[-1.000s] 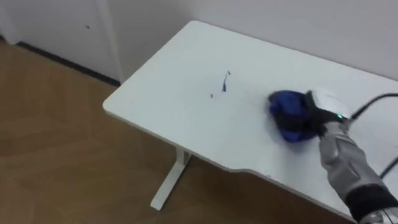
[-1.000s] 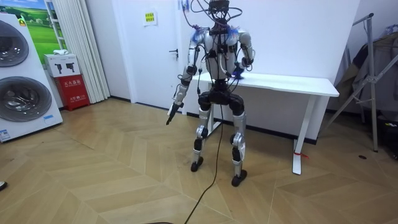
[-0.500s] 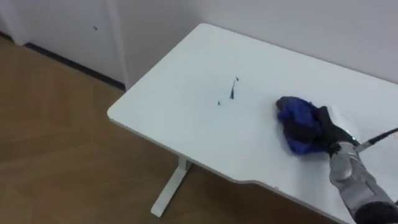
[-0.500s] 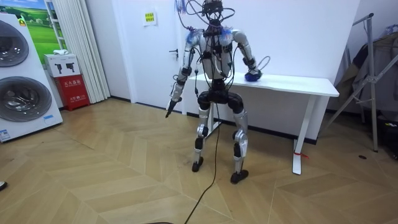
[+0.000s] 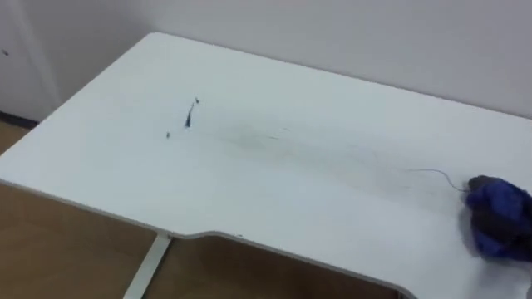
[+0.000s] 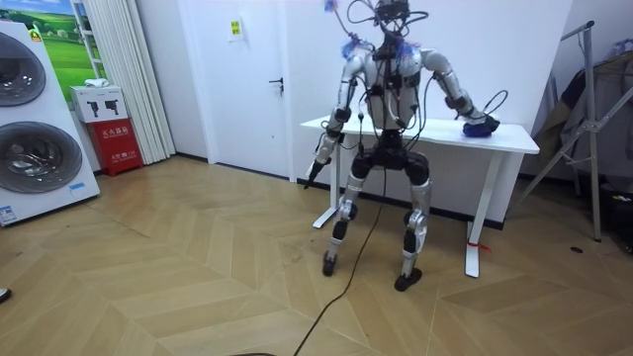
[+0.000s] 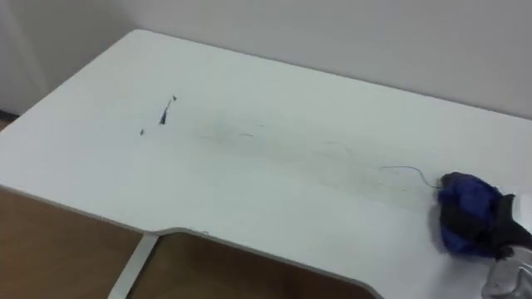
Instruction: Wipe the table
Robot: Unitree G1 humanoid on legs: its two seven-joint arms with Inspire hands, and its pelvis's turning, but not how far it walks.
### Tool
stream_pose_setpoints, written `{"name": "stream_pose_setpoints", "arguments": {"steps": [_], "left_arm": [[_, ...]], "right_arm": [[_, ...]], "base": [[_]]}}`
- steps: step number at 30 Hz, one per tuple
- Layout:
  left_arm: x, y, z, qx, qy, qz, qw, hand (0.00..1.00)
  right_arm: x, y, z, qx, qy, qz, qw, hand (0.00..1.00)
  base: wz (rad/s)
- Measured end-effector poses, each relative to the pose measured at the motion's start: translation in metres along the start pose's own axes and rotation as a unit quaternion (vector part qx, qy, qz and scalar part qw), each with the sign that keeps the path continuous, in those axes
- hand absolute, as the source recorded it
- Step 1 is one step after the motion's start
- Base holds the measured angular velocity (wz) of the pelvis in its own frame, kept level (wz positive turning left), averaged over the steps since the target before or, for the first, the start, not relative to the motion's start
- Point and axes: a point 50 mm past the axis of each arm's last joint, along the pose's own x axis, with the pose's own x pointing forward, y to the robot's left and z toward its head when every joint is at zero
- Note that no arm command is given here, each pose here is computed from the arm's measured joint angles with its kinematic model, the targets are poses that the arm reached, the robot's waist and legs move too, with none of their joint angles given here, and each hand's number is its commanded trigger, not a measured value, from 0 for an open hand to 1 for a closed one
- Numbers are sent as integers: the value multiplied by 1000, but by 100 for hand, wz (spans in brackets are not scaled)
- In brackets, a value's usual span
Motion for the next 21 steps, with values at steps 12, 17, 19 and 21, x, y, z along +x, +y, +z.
{"name": "stream_pose_setpoints", "arguments": {"steps": [12, 17, 19, 21], "left_arm": [[-3, -13, -9, 1, 25, -35, 999, 0], [1, -15, 5, 7, 21, -36, 999, 0], [1, -22, 11, 25, 16, -47, 998, 0], [3, -25, 24, 34, -3, -52, 998, 0]], "right_arm": [[0, -14, 108, -152, -211, -32, 965, 100], [-6, -1, 141, -149, -243, -6, 959, 100], [-12, 7, 164, -154, -267, 5, 951, 100], [-19, 9, 191, -166, -304, 9, 938, 100]], "base": [[-19], [23], [8], [13]]}}
